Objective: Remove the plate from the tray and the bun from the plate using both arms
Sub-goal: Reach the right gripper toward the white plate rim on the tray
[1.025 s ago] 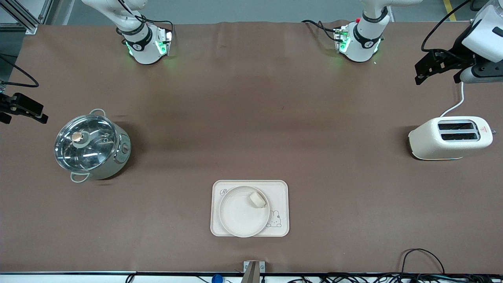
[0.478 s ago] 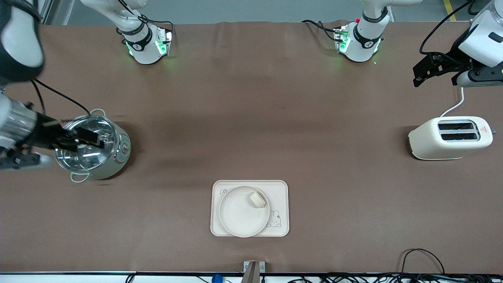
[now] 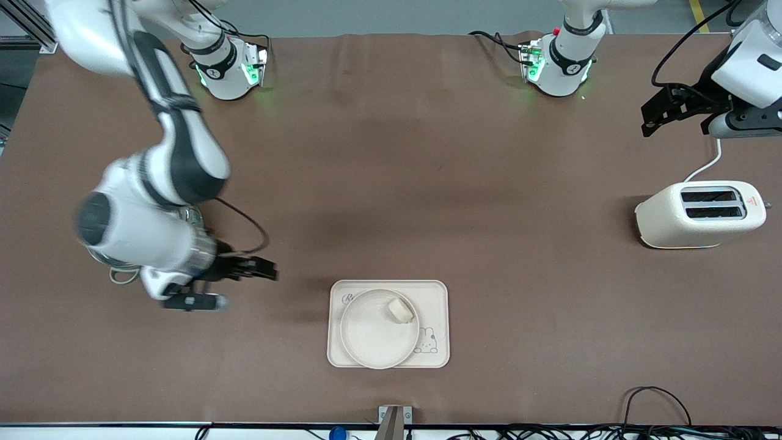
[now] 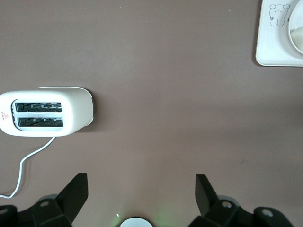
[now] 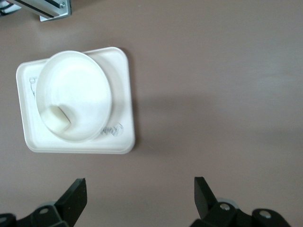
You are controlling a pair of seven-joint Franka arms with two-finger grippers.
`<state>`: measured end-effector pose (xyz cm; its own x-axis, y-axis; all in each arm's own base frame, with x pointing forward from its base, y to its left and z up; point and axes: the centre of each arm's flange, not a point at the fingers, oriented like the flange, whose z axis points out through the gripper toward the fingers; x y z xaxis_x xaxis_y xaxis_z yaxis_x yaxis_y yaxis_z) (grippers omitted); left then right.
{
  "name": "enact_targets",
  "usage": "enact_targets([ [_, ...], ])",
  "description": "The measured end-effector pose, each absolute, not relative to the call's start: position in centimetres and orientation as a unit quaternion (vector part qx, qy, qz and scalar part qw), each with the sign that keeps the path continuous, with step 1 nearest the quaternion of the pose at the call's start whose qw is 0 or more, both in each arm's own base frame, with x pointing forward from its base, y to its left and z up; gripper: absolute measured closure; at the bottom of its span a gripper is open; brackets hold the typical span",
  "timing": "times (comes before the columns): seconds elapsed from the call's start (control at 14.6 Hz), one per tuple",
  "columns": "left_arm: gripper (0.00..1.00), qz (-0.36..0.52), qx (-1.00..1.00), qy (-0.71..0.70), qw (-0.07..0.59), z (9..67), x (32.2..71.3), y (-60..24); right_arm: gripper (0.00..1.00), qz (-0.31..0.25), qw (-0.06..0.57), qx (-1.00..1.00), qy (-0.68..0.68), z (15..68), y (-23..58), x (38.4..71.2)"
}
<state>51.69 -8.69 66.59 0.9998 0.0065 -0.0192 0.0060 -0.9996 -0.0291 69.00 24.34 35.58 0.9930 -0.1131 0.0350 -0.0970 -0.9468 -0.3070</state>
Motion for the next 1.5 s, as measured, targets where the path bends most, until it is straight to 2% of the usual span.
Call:
enact_targets([
  [0.27, 0.00, 0.010, -1.000, -0.003, 0.015, 66.5, 51.8, -8.7, 0.00, -0.049, 0.169, -0.981, 0.087, 27.5, 31.6, 70.3],
  [0.55, 0.00, 0.010, -1.000, -0.004, 0.015, 66.5, 51.8, -8.6, 0.03, -0.075, 0.184, -0.974, 0.108, 24.2, 32.7, 72.5],
  [0.61, 0.00, 0.010, -1.000, -0.004, 0.015, 66.5, 51.8, -8.6, 0.08, -0.081, 0.185, -0.973, 0.111, 23.4, 32.7, 72.6],
  [0.68, 0.00, 0.010, -1.000, -0.004, 0.014, 66.5, 51.8, -8.6, 0.08, -0.086, 0.186, -0.972, 0.111, 22.6, 32.7, 72.8],
  [0.75, 0.00, 0.010, -1.000, -0.005, 0.014, 66.5, 51.8, -8.5, 0.14, -0.090, 0.186, -0.972, 0.111, 21.9, 32.6, 72.9],
  [0.89, 0.00, 0.010, -1.000, -0.005, 0.014, 66.5, 51.8, -8.5, 0.38, -0.092, 0.185, -0.972, 0.112, 21.2, 32.5, 73.0],
  [0.96, 0.00, 0.010, -1.000, -0.005, 0.014, 66.5, 51.8, -8.5, 0.45, -0.094, 0.186, -0.972, 0.113, 21.0, 32.5, 73.1],
  [1.02, 0.00, 0.010, -1.000, -0.005, 0.014, 66.5, 51.8, -8.5, 0.45, -0.096, 0.186, -0.971, 0.112, 20.9, 32.6, 73.1],
  [1.16, 0.00, 0.010, -1.000, -0.005, 0.014, 66.5, 51.8, -8.5, 0.59, -0.102, 0.188, -0.971, 0.110, 20.2, 33.1, 72.9],
  [1.37, 0.00, 0.009, -1.000, -0.006, 0.014, 66.6, 51.9, -8.4, 0.62, -0.113, 0.190, -0.969, 0.108, 18.5, 34.0, 72.5],
  [1.5, 0.00, 0.007, -1.000, -0.007, 0.014, 66.8, 52.0, -8.3, 0.81, -0.114, 0.191, -0.969, 0.107, 17.8, 34.3, 72.4],
])
